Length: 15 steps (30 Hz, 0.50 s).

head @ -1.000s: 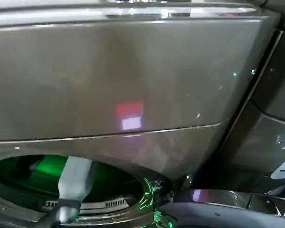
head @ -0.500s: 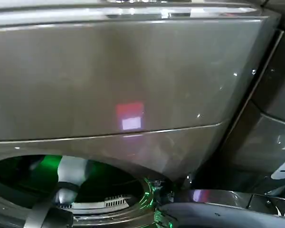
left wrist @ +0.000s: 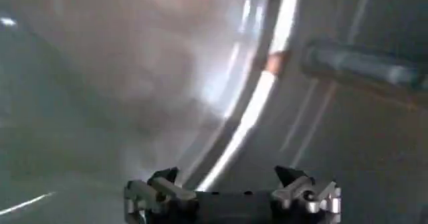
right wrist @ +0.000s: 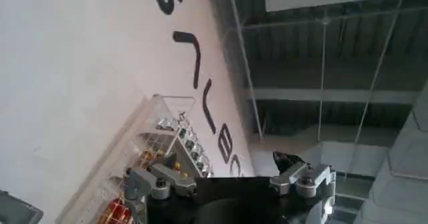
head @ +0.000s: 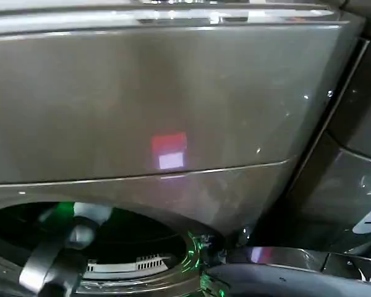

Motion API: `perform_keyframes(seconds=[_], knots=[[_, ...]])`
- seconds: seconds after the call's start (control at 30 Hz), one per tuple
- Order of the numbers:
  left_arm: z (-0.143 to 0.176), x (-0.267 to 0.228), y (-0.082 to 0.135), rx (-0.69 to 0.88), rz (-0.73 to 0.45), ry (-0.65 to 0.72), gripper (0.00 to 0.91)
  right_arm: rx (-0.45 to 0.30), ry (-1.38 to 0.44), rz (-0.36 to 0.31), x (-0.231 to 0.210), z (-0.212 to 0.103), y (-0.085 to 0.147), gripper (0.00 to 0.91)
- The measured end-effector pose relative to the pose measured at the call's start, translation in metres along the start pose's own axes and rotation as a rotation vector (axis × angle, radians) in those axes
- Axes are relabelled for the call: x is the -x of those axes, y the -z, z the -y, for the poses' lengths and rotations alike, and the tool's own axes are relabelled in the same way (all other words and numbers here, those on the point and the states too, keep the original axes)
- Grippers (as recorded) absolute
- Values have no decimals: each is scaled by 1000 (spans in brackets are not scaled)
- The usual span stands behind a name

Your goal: Grasp the clothes from the dryer.

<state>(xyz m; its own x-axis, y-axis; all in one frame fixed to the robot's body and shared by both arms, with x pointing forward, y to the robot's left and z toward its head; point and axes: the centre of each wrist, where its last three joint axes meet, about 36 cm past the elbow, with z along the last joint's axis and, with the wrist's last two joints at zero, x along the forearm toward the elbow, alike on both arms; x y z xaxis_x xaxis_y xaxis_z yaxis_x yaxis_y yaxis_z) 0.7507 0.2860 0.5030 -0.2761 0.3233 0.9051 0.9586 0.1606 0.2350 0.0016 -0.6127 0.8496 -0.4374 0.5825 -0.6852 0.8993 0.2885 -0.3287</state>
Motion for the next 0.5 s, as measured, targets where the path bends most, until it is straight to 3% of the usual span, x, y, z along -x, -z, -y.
perform_keyframes(seconds=[0.4,0.43,0.47,0.5], knots=[[11,10,-33,56,-126,-122,907,-1,-1,-3,-1,-1,-1,907],[12,11,-34,56,-130,-128,796,-1,-1,-3,-1,-1,-2,907],[12,11,-35,55,-133,-133,796,-1,-2,-3,-1,-1,-2,907],[11,11,-35,55,-136,-137,193,-2,-2,-4,-1,-1,-2,907]])
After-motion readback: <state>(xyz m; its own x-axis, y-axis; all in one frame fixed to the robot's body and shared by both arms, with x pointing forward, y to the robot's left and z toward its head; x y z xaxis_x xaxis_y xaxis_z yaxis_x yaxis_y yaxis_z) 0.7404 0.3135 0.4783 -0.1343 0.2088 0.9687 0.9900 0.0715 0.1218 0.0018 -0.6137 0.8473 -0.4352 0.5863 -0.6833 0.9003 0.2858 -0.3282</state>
